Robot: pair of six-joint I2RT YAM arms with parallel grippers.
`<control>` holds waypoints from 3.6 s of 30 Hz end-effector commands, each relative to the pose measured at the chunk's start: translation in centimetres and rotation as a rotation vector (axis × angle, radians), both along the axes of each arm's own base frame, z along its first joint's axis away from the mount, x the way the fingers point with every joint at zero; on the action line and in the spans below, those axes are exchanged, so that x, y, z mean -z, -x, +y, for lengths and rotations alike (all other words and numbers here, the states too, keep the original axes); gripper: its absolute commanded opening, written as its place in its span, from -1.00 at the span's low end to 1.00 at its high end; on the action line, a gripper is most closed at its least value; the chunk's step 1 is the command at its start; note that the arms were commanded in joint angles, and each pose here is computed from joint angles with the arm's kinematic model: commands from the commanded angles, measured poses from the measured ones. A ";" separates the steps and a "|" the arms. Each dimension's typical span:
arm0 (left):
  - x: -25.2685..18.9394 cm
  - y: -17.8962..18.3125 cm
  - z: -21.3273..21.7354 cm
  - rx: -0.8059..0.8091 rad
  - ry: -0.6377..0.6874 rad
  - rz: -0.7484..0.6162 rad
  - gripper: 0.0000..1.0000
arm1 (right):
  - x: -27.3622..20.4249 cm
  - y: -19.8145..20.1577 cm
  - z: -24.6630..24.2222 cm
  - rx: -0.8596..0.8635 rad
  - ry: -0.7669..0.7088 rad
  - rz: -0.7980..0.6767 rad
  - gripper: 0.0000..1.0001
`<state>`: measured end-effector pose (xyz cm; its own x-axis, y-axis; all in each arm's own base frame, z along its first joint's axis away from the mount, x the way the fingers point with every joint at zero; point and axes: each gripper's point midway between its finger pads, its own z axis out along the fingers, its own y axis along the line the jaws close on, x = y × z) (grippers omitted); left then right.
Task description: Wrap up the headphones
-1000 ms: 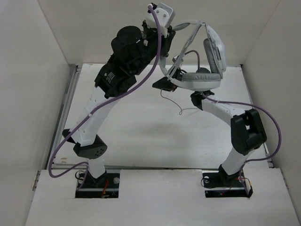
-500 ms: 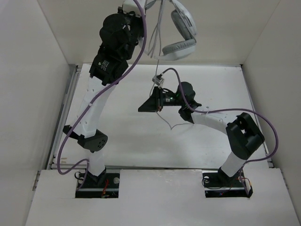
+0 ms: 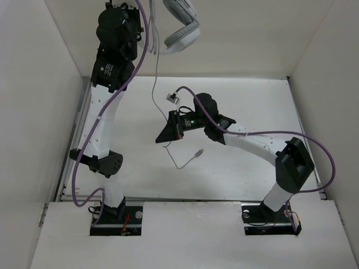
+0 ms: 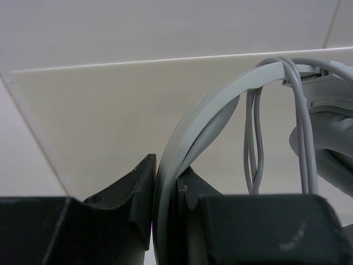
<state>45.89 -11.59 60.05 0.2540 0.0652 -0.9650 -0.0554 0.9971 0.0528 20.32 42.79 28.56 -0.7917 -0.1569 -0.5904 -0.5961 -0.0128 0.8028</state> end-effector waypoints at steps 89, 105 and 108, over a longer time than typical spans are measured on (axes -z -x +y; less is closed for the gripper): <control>13.8 12.5 -14.4 0.650 -0.112 0.358 -1.00 | -16.2 -28.0 -26.2 0.894 0.950 -1.502 -0.96; 8.7 15.9 -15.6 0.772 -0.047 0.283 -1.00 | -12.0 -27.7 -22.6 0.721 0.609 -1.125 -0.81; 7.1 16.6 -16.0 0.799 -0.032 0.253 -1.00 | -10.5 -26.8 -21.4 0.651 0.462 -0.940 -0.77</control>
